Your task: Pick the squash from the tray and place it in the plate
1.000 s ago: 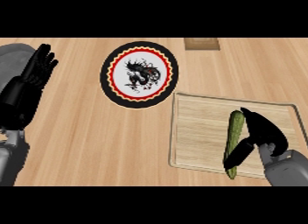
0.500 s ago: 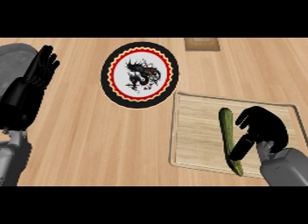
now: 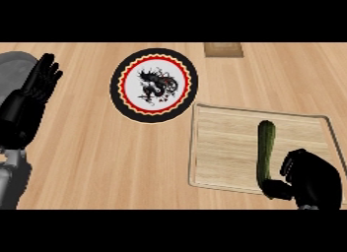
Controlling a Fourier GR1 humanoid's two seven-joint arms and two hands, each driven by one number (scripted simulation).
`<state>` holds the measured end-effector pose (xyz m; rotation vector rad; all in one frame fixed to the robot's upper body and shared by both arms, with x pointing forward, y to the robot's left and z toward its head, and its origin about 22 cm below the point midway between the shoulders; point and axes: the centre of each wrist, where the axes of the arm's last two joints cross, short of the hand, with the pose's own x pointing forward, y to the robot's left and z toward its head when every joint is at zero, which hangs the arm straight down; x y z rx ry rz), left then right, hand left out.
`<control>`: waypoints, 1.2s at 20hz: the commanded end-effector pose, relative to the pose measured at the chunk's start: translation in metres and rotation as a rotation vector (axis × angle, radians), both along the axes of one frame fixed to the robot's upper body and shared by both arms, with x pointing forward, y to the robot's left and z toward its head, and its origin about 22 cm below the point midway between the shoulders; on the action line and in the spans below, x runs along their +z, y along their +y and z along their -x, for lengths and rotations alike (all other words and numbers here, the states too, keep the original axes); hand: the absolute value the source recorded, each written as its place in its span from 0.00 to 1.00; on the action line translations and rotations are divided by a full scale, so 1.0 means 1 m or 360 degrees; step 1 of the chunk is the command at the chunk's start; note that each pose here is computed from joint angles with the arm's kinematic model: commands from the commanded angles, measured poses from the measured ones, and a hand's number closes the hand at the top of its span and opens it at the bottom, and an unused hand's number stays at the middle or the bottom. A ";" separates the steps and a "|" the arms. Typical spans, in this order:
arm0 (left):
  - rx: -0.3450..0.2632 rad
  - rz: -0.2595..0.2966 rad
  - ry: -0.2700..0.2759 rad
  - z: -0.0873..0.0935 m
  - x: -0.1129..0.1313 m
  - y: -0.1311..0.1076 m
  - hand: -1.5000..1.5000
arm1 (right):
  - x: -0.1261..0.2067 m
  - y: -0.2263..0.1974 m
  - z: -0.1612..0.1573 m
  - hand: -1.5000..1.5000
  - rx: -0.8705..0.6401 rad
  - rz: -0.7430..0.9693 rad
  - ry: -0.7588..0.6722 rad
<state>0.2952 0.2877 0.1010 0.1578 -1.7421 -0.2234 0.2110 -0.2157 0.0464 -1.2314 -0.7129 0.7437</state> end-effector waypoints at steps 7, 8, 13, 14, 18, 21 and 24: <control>-0.0026 0.0012 -0.0017 0.004 -0.006 0.000 0.50 | 0.069 0.058 0.024 1.00 0.0087 -0.0104 -0.0536; -0.0037 0.0026 -0.0004 -0.001 0.002 -0.008 0.50 | 0.069 0.070 0.019 1.00 0.0169 -0.0144 -0.0542; -0.0027 -0.0020 -0.0029 0.002 0.012 0.007 0.50 | 0.108 0.098 0.017 1.00 0.0366 -0.0386 -0.0892; -0.0056 0.0026 -0.0013 0.001 0.021 -0.005 0.50 | 0.106 0.112 0.008 1.00 0.0396 -0.0390 -0.0917; -0.0041 0.0006 -0.0020 -0.006 -0.003 -0.011 0.50 | 0.131 0.146 -0.019 1.00 0.0478 -0.0429 -0.0891; -0.0043 -0.0009 -0.0036 -0.015 0.004 -0.013 0.50 | 0.122 0.166 -0.053 1.00 0.0482 -0.0447 -0.0895; -0.0073 0.0034 -0.0018 -0.006 0.005 -0.016 0.50 | 0.117 0.179 -0.073 1.00 0.0465 -0.0474 -0.0901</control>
